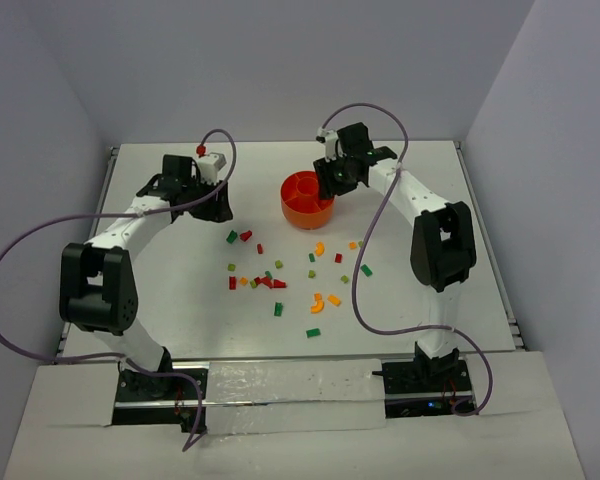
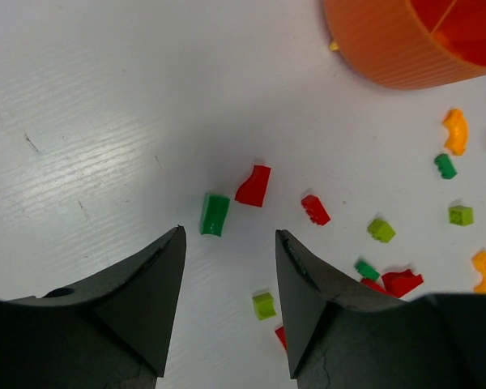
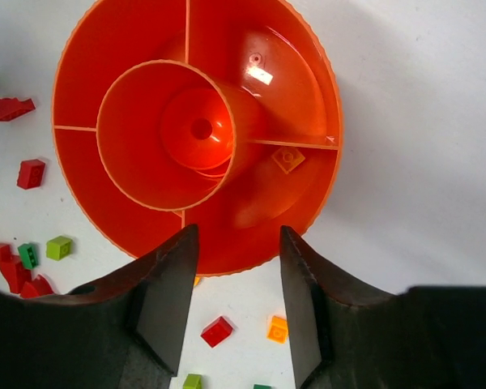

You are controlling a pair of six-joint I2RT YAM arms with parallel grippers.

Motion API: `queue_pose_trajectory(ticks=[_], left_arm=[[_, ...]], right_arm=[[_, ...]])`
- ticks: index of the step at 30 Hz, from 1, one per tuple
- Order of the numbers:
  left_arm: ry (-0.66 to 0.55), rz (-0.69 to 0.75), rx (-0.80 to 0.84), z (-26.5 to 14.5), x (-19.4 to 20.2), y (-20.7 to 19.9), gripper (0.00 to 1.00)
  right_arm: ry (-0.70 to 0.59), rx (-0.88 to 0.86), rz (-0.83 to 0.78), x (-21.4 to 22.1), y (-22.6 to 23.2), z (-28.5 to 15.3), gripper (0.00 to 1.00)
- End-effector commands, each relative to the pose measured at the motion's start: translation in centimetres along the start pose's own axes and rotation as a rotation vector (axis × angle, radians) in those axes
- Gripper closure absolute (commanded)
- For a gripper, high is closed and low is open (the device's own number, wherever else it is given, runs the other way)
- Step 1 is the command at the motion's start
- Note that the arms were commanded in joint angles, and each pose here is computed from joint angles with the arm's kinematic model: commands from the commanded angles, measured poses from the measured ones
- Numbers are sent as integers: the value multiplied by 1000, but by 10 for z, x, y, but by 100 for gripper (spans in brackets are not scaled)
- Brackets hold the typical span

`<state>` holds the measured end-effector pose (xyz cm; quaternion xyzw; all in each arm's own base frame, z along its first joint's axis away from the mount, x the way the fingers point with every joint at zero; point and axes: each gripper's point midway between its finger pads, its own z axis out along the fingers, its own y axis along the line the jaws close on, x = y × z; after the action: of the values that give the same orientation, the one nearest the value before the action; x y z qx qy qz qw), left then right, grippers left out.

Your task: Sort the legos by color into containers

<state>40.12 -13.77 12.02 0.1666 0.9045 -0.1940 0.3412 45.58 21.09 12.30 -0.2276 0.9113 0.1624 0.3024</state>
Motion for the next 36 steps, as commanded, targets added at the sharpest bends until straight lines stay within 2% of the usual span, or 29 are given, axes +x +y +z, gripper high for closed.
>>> queue_pose_trajectory(ticks=[1, 5, 7, 14, 21, 36], left_arm=[[36, 33, -54, 15, 15, 19, 45], [90, 45, -60, 28, 33, 26, 48], [102, 47, -50, 32, 37, 26, 48], [99, 58, -39, 34, 37, 25, 46], [111, 60, -32, 36, 41, 26, 47], [158, 143, -28, 65, 46, 13, 44]], right_arm=[[-91, 4, -29, -29, 12, -35, 46], [-102, 27, -36, -24, 12, -53, 28], [-104, 39, -40, -20, 12, -63, 23], [-5, 70, -39, 28, 1, -73, 24], [141, 96, -19, 99, -10, -65, 28], [172, 110, 10, 119, -17, -58, 28]])
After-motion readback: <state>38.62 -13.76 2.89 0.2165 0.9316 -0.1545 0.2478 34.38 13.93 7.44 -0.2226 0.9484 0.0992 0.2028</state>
